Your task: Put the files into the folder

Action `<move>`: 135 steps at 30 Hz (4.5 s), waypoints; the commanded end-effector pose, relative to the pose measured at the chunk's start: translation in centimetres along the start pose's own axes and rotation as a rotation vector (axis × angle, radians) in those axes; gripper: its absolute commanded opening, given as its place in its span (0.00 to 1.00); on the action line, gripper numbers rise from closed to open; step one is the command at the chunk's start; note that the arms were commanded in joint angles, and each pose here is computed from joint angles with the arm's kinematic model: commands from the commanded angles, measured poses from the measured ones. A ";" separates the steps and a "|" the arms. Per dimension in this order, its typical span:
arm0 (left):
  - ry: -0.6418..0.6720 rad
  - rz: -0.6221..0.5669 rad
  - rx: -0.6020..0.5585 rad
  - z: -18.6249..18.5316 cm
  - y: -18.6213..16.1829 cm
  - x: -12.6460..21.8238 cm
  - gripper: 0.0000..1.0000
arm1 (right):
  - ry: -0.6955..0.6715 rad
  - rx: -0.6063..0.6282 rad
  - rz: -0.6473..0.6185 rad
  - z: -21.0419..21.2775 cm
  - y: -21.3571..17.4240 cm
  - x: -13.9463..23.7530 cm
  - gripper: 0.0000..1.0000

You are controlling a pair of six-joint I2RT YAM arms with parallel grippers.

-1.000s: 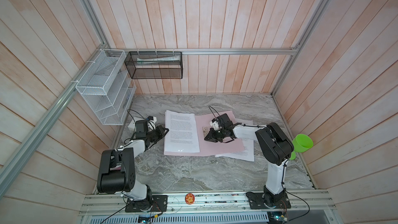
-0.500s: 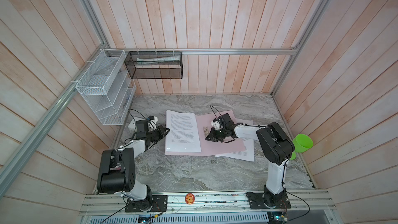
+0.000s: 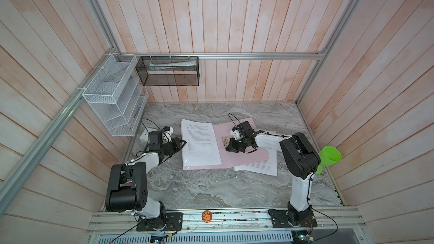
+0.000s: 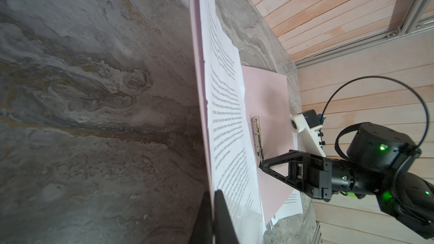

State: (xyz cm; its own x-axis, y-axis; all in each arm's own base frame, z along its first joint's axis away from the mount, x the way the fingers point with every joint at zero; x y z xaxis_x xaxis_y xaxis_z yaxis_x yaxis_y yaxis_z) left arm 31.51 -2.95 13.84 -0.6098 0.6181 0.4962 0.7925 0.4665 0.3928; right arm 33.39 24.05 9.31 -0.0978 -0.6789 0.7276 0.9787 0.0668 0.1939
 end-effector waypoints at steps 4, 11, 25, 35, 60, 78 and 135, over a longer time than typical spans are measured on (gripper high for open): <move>0.029 -0.020 -0.054 -0.1 0.2 0.5 0.00 | 0.289 -0.088 0.065 1.7 0.4 0.6 0.00; 0.061 -0.009 -0.069 0.0 0.2 0.4 0.00 | 0.542 -0.156 0.093 4.4 0.8 1.9 0.00; 0.060 -0.023 -0.109 -0.5 0.7 0.7 0.00 | 0.291 -0.132 -0.061 2.3 0.1 6.2 0.00; 0.063 -0.012 -0.110 -0.4 0.7 0.5 0.00 | 0.208 -0.149 0.044 0.3 -1.1 3.4 0.00; 0.254 -0.083 -0.088 0.6 3.7 2.2 0.56 | 0.124 -0.002 0.035 1.6 9.4 2.5 0.05; 0.046 -0.318 -0.315 -16.8 5.8 1.9 1.00 | -0.308 -0.185 -0.715 -13.0 0.4 21.1 0.43; -0.099 0.218 -0.318 -14.1 -6.3 -13.6 0.95 | 0.471 -0.502 -0.711 -19.6 -2.1 18.7 0.00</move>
State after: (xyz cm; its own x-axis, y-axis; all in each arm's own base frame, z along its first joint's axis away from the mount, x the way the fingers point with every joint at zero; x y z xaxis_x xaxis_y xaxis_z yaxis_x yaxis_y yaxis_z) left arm 34.87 -23.36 15.43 -0.4126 0.7444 0.5251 0.8551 0.1178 0.5049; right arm 32.56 -3.21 6.48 -0.6829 -0.6623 0.3083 0.7123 -0.6974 0.0795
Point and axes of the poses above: each gripper's point midway between its finger pads, its own x axis back along the fingers, its own z axis along the line the jaws close on, y = z × x, the point moved 9 cm from there along x, back along the fingers, and after that the axes turned 4 degrees about x, right-handed, at the moved point
